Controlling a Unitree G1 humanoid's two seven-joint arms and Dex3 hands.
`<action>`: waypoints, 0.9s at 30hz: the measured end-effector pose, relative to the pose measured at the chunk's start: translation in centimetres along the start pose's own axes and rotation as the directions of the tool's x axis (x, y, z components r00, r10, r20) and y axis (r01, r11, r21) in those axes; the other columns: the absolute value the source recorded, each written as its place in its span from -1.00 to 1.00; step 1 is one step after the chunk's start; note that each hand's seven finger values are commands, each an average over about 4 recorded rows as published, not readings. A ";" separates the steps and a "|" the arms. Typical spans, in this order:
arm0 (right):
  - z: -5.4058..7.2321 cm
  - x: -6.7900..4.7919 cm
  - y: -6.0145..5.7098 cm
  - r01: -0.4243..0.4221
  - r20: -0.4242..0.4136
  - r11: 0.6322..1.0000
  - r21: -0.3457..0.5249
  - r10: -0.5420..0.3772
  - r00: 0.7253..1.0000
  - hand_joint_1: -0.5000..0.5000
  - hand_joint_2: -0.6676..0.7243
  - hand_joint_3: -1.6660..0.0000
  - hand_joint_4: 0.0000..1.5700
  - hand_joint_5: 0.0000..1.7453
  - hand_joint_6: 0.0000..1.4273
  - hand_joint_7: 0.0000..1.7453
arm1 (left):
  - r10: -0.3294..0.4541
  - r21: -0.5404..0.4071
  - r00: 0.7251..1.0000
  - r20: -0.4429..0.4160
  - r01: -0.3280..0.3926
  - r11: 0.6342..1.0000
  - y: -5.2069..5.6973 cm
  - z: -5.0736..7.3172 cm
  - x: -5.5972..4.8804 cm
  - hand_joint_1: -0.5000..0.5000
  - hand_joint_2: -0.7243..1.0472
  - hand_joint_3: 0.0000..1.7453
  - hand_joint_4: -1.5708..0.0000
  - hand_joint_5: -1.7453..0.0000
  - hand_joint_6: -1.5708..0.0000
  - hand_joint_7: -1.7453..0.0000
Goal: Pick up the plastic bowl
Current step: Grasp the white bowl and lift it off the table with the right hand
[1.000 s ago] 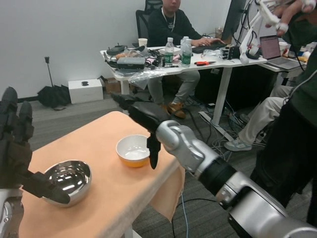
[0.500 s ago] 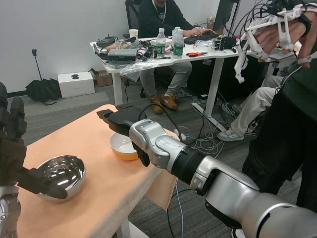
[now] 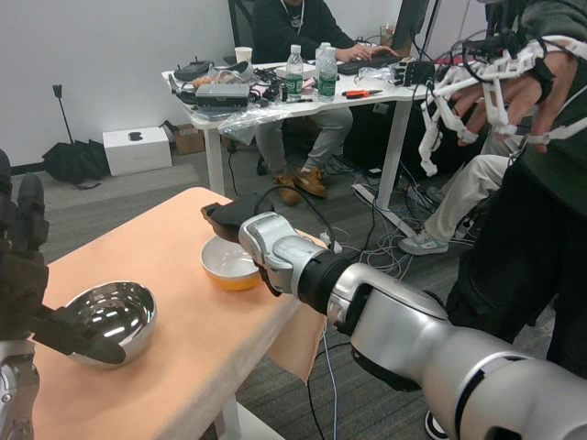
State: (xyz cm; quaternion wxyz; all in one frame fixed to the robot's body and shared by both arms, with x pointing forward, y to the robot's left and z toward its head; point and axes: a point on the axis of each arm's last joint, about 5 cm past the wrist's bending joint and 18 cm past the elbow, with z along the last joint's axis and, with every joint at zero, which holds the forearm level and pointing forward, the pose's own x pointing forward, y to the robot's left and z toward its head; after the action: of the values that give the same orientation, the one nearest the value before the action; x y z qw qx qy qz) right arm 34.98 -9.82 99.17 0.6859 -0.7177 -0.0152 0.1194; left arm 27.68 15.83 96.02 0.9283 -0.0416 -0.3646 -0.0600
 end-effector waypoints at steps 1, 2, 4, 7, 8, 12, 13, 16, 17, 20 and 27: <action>-0.1 0.1 0.1 -0.001 -0.002 1.000 0.001 0.001 1.000 -0.83 0.00 1.00 -1.00 -1.00 -1.00 -0.92 | 0.000 0.000 1.000 -0.002 0.000 1.000 0.0 0.0 0.0 -1.00 -0.90 -0.90 1.00 1.00 1.00 0.92; -0.1 0.2 0.1 -0.003 -0.002 1.000 -0.001 0.003 1.000 -0.83 0.00 0.98 -1.00 -1.00 -1.00 -0.92 | 0.000 0.000 1.000 -0.005 0.000 1.000 0.0 -0.1 0.0 -1.00 -0.90 -0.90 1.00 1.00 1.00 0.92; -0.1 0.3 0.2 -0.004 0.000 1.000 -0.007 0.004 1.000 -0.83 0.00 0.98 -1.00 -1.00 -1.00 -0.88 | 0.000 0.001 1.000 -0.013 0.000 1.000 0.0 -0.2 -0.1 -1.00 -0.90 -0.95 1.00 1.00 1.00 0.92; 0.0 0.4 0.4 -0.010 0.013 1.000 -0.019 0.010 1.000 -0.83 -0.02 0.98 -1.00 -1.00 -1.00 -0.84 | -0.002 0.000 1.000 -0.021 0.002 1.000 0.0 -0.3 -0.2 -1.00 -0.95 -1.00 1.00 1.00 1.00 0.92; 0.0 0.4 0.5 -0.015 0.017 1.000 -0.024 0.015 1.000 -0.83 -0.02 0.95 -1.00 -1.00 -1.00 -0.84 | -0.002 0.000 1.000 -0.022 0.002 1.000 0.0 -0.3 -0.2 -1.00 -0.95 -0.98 1.00 1.00 1.00 0.92; 0.1 0.4 1.0 -0.033 0.034 0.999 -0.038 0.035 0.999 -0.83 0.00 0.93 -1.00 -1.00 -1.00 -0.84 | -0.002 0.000 1.000 -0.024 0.002 1.000 -0.1 -0.4 -0.2 -1.00 -0.90 -0.93 1.00 1.00 1.00 0.92; 0.2 0.4 1.1 -0.038 0.038 0.998 -0.041 0.040 0.998 -0.83 0.00 0.93 -1.00 -1.00 -1.00 -0.84 | -0.002 -0.001 1.000 -0.025 0.002 1.000 -0.1 -0.4 -0.2 -1.00 -0.90 -0.93 1.00 1.00 1.00 0.92; 0.4 0.4 1.3 -0.044 0.046 0.997 -0.055 0.047 0.998 -0.83 0.00 0.90 -1.00 -1.00 -1.00 -0.84 | -0.001 0.000 1.000 -0.027 0.001 1.000 0.0 -0.4 -0.3 -1.00 -0.90 -0.93 1.00 1.00 1.00 0.92; 0.4 0.4 1.4 -0.045 0.050 0.997 -0.062 0.049 0.998 -0.83 0.00 0.90 -1.00 -1.00 -1.00 -0.84 | -0.001 0.000 1.000 -0.027 0.001 1.000 0.0 -0.4 -0.3 -1.00 -0.90 -0.93 1.00 1.00 1.00 0.92; 0.8 0.4 1.5 -0.051 0.067 0.995 -0.083 0.056 0.996 -0.83 -0.05 0.90 -1.00 -1.00 -1.00 -0.84 | -0.002 -0.001 1.000 -0.028 0.002 1.000 -0.1 -0.4 -0.3 -1.00 -0.90 -0.90 1.00 1.00 1.00 0.92; 1.3 0.3 1.9 -0.065 0.090 0.992 -0.107 0.075 0.993 -0.83 -0.09 0.90 -1.00 -1.00 -1.00 -0.82 | -0.003 -0.001 1.000 -0.026 0.003 1.000 -0.1 -0.4 -0.3 -1.00 -0.90 -0.90 1.00 1.00 1.00 0.92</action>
State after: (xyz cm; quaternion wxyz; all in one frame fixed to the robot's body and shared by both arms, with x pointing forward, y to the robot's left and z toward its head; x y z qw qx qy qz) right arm 34.77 -8.56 97.17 0.6416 -0.7461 -0.0284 0.1757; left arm 27.75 15.71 95.52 0.9328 -0.0410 -0.3526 -0.0620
